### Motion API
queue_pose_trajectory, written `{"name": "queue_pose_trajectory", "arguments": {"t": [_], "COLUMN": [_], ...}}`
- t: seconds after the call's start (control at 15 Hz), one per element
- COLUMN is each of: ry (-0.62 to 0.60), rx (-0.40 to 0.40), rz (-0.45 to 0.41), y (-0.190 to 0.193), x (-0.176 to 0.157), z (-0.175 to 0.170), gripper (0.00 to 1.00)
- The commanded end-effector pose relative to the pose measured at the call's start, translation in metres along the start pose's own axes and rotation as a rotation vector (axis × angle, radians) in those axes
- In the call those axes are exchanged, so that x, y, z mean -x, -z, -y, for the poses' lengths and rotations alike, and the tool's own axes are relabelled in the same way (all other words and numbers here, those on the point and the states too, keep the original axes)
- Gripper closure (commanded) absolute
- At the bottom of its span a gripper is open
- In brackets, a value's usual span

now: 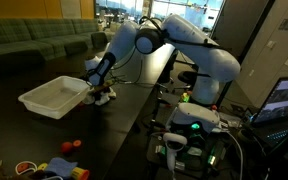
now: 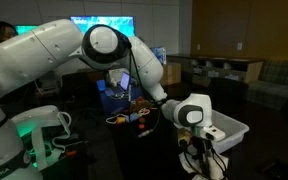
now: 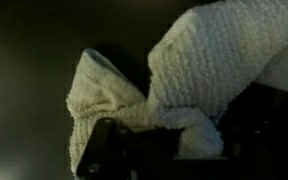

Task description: Pick up the white towel on the left, push the items in front of the white storage bin to the left, put the towel in the storage bin

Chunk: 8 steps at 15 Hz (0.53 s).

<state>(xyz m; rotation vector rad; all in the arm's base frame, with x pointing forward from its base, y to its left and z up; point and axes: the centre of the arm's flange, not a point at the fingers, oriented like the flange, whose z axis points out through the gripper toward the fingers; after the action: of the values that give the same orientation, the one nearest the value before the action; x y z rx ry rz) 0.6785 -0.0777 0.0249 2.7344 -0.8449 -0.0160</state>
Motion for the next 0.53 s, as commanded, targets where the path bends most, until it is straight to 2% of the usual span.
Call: {"name": "queue_pose_trajectory", "arguments": {"t": [0.0,0.47], "ry": [0.063,0.162], "rx": [-0.030,-0.138], "rz": [-0.001,0.016], "y": [-0.021,-0.002], "x": [0.006,0.052], "z": [0.050,0.089], "gripper": [0.97,0.97]}}
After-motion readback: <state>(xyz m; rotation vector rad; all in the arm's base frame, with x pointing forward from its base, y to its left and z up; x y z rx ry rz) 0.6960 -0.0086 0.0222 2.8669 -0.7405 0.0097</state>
